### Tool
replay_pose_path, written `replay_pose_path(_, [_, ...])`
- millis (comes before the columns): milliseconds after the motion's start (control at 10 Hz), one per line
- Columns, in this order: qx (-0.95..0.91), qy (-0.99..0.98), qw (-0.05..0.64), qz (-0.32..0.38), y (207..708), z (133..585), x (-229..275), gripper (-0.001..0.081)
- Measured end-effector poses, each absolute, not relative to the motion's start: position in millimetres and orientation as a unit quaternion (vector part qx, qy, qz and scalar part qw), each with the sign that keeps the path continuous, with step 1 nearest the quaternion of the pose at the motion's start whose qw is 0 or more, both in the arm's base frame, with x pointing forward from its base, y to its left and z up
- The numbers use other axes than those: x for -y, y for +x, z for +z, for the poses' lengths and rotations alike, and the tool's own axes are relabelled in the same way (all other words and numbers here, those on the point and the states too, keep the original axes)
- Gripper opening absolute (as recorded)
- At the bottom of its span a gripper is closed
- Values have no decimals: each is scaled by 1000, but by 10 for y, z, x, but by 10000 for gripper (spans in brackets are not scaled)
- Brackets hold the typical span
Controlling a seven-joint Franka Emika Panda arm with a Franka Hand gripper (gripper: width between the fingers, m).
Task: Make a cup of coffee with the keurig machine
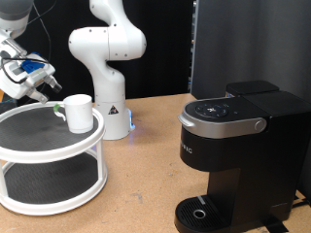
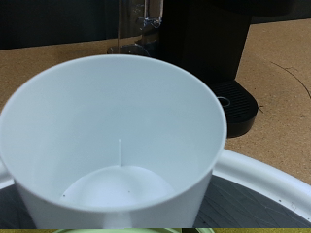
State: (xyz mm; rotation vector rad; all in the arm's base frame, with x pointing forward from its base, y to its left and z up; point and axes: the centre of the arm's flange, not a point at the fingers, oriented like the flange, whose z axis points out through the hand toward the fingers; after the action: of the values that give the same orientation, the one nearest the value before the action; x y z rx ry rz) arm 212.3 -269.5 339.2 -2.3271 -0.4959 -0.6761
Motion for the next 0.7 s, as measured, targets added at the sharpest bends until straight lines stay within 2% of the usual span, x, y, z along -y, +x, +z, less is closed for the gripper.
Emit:
replay_pose_path(100, [189,-889,325,-261,2122,3371,2689,744])
replay_pose_path(200, [192,-888,325,-262,2119,3348,2673,788])
replay_pose_path(700, [202,-886,322,-267,2095,3176,2563,807])
